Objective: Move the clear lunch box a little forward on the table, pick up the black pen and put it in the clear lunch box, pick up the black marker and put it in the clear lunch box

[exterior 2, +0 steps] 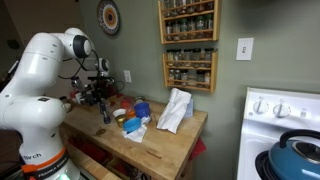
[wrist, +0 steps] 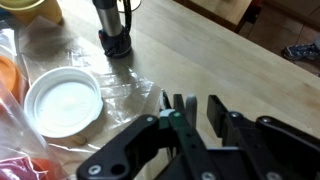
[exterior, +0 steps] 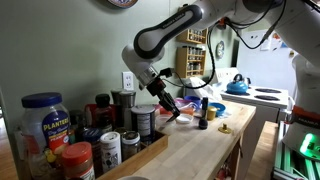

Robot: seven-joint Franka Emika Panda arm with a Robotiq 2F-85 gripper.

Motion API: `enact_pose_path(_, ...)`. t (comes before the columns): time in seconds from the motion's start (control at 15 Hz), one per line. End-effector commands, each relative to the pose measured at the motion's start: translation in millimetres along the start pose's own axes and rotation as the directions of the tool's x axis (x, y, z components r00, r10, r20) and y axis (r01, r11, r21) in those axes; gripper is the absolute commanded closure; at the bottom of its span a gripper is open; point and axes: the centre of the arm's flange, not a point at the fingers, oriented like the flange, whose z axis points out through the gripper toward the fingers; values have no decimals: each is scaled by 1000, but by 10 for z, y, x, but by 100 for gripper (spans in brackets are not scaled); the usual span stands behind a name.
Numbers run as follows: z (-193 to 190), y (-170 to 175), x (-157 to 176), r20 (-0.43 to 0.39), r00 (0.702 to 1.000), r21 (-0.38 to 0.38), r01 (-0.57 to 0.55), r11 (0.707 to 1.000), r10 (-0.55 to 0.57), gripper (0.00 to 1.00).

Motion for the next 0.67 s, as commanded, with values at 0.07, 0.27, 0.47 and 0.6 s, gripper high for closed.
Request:
enact_pose_path(0.07, -70, -39, 42, 4, 1000, -30, -18, 999, 18, 28)
enact_pose_path(0.27, -128, -47, -77, -16, 1000, -42, -17, 999, 17, 6)
enact_pose_path(0.47, -214, -61, -325, -53, 999, -56, -6, 998, 3, 0)
enact_pose_path(0.6, -281, -77, -502, -86, 996, -72, -10, 997, 4, 0)
